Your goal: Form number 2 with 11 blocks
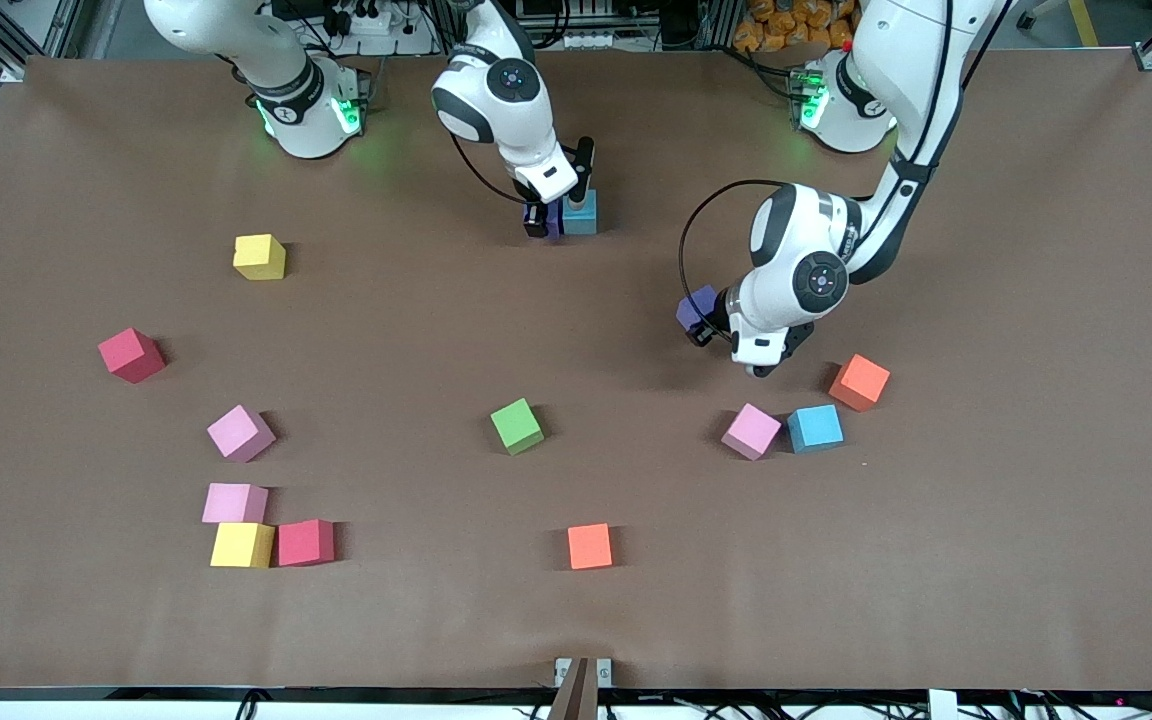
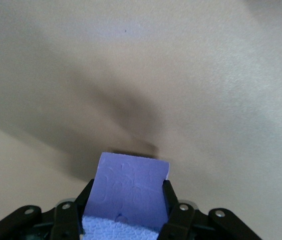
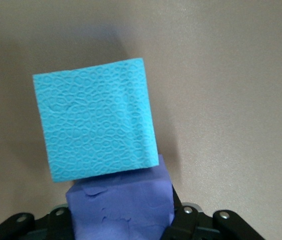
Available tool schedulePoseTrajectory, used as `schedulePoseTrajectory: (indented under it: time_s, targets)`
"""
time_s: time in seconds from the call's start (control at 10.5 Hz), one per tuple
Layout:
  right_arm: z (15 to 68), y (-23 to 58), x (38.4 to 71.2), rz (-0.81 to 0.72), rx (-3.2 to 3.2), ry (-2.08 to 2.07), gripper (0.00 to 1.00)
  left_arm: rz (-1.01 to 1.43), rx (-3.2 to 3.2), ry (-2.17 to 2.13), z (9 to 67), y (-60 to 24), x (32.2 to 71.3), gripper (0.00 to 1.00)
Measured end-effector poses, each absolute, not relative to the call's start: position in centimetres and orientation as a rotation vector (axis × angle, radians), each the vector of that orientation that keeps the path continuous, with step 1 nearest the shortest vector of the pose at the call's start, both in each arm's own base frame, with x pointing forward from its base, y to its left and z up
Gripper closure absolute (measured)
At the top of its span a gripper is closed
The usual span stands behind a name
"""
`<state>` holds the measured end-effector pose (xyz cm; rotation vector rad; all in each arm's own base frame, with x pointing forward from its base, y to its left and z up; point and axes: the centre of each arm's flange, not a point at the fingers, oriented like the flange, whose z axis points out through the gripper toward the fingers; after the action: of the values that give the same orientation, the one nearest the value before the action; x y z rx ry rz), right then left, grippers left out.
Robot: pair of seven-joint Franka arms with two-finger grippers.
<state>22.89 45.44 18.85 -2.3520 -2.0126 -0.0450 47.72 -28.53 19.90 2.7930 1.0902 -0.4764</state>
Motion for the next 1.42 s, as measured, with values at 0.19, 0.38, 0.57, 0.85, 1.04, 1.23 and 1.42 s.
schedulePoseTrajectory:
  time_s: [0.19, 0.38, 0.57, 0.85, 1.04, 1.23, 1.42]
  targets:
    - [18.86, 45.49, 22.83, -0.047, -2.352, -2.011, 0.39, -0.474, 2.792, 1.091, 20.00, -28.54, 47.78, 0.45]
    - [18.85, 45.51, 22.79, -0.047, -2.352, -2.011, 0.39, -0.473, 2.789, 1.096, 20.01, -28.35, 47.91, 0.45]
    - [18.80, 45.63, 22.62, -0.053, -2.349, -2.013, 0.39, -0.470, 2.781, 1.111, 20.05, -27.82, 48.28, 0.45]
    - [18.75, 45.73, 22.59, -0.064, -2.357, -1.998, 0.39, -0.473, 2.782, 1.113, 19.86, -27.78, 48.28, 0.45]
    - [18.76, 45.77, 22.57, -0.066, -2.357, -1.997, 0.39, -0.473, 2.782, 1.113, 19.81, -27.82, 48.35, 0.45]
    - [18.76, 45.88, 22.48, -0.069, -2.356, -1.997, 0.39, -0.471, 2.781, 1.111, 19.84, -27.92, 48.46, 0.45]
    - [18.75, 45.95, 22.49, -0.070, -2.361, -1.989, 0.30, -0.476, 2.782, 1.111, 19.60, -27.99, 48.47, 0.45]
